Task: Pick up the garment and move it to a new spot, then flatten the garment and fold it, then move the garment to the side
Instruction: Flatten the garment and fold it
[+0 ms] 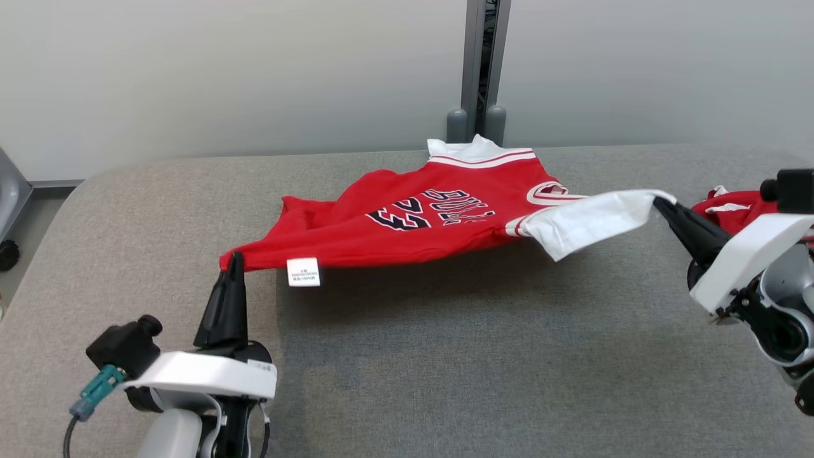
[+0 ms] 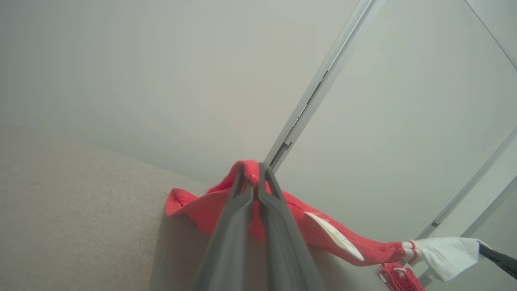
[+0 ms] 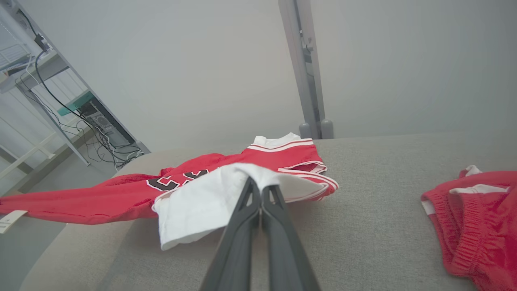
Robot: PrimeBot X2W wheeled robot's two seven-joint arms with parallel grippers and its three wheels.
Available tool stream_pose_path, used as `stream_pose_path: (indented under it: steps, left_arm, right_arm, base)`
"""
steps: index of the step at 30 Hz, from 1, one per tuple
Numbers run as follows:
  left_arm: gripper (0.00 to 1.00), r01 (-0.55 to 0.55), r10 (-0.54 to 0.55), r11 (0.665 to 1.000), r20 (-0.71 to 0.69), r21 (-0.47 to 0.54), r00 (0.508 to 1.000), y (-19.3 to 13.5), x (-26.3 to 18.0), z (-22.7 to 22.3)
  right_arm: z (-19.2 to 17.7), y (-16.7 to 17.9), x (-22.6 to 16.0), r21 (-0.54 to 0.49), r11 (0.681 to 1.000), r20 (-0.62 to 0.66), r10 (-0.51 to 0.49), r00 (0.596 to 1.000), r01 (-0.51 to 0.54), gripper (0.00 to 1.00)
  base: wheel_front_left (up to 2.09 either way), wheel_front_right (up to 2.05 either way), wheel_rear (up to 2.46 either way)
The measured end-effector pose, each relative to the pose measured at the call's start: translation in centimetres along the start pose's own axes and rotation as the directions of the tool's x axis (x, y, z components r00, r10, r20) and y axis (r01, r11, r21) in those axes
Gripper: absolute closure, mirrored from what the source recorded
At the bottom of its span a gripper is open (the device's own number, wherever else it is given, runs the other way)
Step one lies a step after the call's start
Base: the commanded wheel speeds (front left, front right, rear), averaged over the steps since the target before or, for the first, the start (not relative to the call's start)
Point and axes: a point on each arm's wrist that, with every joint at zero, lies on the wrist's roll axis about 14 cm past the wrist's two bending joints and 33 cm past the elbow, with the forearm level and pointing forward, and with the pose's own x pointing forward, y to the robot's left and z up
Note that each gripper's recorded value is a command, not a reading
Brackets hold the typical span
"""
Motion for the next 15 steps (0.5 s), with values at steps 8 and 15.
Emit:
stream_pose_path:
  steps: [8,15]
  left_arm:
    - [1.00,0.018,-0.004,0.994,0.136,-0.106,0.991,-0.8,1.9,4.4]
    - [1.00,0.087,-0.062,0.992,0.241,-0.095,0.969,-3.0,4.0,8.5]
  right_arm:
    - [6.8,2.8,0.0,0.211,0.969,0.192,0.085,0.978,-0.126,1.00]
    - [13.4,4.3,-0.7,0.212,0.957,0.348,0.117,0.930,-0.200,1.00]
  base:
    - [0.00,0.00,0.00]
    - [0.00,0.00,0.00]
